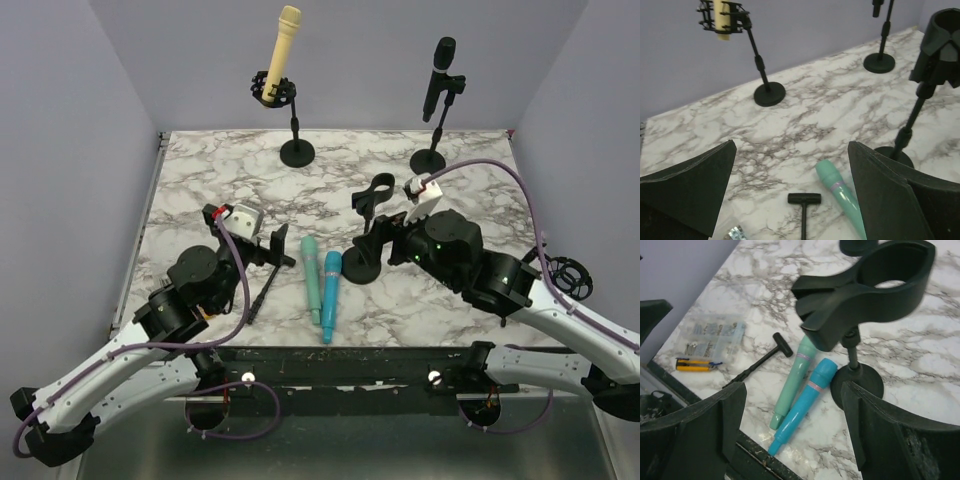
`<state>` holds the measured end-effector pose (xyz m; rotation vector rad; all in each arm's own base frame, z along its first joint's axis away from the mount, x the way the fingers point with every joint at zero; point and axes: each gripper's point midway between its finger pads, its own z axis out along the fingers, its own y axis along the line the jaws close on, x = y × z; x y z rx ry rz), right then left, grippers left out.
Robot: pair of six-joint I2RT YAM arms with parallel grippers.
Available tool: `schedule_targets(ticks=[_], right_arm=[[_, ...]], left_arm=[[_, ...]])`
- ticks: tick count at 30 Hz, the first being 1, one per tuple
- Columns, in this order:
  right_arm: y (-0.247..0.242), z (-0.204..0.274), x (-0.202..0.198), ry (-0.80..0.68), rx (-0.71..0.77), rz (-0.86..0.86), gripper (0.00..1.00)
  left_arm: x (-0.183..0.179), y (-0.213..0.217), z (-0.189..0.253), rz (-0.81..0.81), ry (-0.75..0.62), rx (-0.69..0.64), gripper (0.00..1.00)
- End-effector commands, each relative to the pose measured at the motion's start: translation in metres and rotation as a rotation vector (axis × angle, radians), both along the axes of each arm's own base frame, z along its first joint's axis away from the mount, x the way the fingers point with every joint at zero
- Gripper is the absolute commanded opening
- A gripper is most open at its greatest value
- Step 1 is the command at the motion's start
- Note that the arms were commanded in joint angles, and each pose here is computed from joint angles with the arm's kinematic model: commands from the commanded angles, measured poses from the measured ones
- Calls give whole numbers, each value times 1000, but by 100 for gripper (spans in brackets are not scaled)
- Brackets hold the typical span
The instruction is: Remove the microphone from the stand
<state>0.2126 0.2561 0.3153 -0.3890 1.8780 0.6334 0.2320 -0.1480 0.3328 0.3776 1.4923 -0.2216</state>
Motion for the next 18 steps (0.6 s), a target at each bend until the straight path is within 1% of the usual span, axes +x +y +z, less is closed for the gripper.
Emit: schedule_targets(ticks=[1,5,8,11,13,14,16,18], right_arm=[[-31,-25,15,32,19,-233,83],[-22,-36,17,31,61,-224,81],[-23,-27,23,41,105,-278,79],[-16,-17,25,5,132,-249,78],[-18,-21,29,-10,97,-262,78],[-20,-26,31,-8,73,-277,74],[-24,-40,34,-25,35,-295,64],[-24,-49,38,-62,53,-300,58]], left_arm=[[-10,-43,9,-173,134,-146,98],[-9,-75,1,-250,265,-254,98],[-8,-90,0,-294,364,-310,98],[-7,-101,1,-340,416,-347,98],[-5,-104,4,-362,429,-366,98],[-4,-105,4,-375,443,-370,98],[-3,-108,6,-394,465,-375,98],[-3,-110,6,-409,472,-377,98]])
